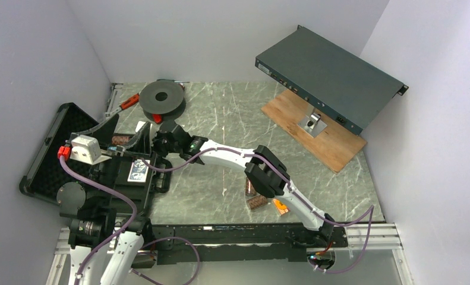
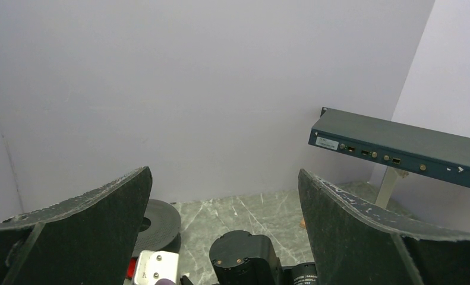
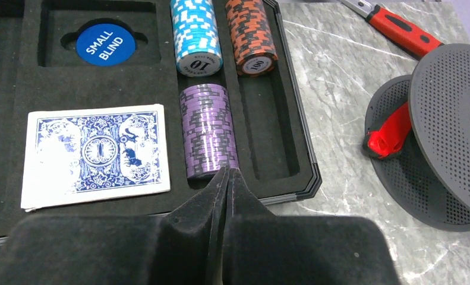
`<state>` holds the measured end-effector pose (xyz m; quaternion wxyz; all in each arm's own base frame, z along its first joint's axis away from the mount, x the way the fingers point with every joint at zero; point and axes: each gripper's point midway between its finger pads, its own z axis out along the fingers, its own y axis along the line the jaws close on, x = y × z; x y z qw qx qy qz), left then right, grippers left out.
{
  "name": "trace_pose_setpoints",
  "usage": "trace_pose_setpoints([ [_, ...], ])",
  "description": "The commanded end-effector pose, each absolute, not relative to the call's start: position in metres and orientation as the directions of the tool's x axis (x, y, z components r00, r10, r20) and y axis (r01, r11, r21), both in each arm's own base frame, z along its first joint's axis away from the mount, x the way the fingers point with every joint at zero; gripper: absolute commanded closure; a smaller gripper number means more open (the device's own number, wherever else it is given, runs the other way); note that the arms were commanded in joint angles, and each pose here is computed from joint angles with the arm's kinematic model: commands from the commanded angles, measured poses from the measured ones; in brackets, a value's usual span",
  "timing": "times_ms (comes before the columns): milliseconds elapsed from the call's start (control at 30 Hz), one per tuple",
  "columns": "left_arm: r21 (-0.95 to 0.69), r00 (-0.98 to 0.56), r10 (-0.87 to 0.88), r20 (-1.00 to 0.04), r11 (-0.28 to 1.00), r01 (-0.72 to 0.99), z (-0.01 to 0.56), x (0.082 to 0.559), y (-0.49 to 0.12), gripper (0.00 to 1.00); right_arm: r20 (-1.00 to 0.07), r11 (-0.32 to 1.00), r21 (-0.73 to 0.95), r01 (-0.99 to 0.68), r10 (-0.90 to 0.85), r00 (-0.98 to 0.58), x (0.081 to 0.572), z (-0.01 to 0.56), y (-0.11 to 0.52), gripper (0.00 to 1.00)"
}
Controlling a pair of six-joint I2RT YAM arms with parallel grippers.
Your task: Pack up texas hold em set
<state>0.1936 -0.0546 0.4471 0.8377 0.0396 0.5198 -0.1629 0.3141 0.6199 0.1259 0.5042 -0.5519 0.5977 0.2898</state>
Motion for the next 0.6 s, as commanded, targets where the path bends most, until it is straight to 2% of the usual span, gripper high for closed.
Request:
trace_pose_setpoints([
  [0, -0.109, 0.407, -0.233, -0.883, 0.946, 0.305, 0.447, 0.198, -0.053, 0.00, -0.944, 0.223, -0.188, -0.957, -0.310, 0.113, 0.310, 0.152, 0.626, 1.00],
  [567, -0.109, 0.404, -0.233, -0.884, 0.945, 0.307, 0.446, 0.198, -0.054, 0.00, -0.942, 0.195, -0.127, -0.972, -0.331, 0.057, 0.304, 0.116, 0.638, 1.00],
])
